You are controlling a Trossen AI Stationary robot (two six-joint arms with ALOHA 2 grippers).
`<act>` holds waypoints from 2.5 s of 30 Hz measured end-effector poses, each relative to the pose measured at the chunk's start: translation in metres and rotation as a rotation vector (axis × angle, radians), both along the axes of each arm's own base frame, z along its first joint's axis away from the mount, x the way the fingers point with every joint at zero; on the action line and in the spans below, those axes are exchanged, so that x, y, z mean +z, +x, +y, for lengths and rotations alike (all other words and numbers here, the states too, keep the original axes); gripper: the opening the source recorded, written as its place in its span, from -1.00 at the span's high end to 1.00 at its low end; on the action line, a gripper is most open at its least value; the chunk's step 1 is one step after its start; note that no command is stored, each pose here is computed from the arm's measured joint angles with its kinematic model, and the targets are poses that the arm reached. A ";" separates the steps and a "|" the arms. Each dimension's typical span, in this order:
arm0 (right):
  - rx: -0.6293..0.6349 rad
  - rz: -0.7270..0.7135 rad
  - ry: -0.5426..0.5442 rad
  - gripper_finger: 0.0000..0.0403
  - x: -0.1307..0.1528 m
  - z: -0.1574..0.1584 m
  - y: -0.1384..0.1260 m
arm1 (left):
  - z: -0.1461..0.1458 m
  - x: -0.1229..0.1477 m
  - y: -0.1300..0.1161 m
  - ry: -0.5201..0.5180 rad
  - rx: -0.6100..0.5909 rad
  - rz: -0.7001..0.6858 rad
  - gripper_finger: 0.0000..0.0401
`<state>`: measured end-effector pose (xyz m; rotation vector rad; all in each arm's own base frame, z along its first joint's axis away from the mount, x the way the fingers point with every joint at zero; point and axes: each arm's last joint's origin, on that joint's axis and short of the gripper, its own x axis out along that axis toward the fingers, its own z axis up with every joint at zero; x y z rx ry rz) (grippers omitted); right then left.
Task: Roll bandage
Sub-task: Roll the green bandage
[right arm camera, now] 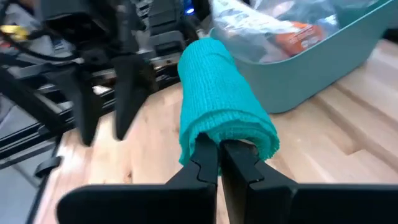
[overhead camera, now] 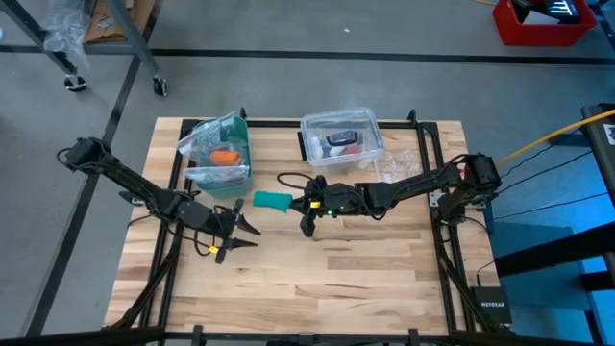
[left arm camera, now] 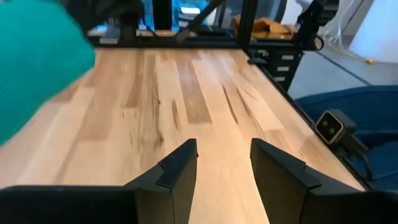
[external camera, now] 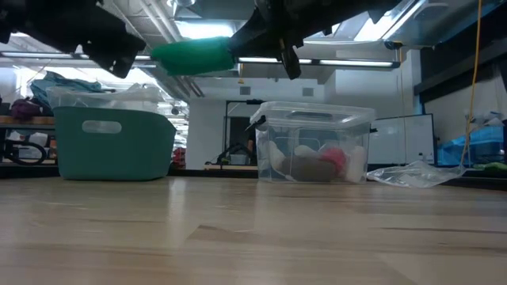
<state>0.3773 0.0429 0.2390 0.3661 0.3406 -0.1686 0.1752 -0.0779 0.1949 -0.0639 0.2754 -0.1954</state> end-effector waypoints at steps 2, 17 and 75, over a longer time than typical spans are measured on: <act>0.038 0.004 0.002 0.97 0.000 0.001 0.000 | 0.000 -0.002 -0.001 -0.023 0.011 0.026 0.29; 0.308 0.190 0.104 0.97 -0.015 0.009 -0.009 | 0.001 -0.006 -0.002 -0.119 0.053 0.092 0.30; 0.084 0.613 -0.845 0.97 -0.094 -0.015 -0.060 | 0.008 -0.005 -0.001 -0.125 0.282 0.049 0.30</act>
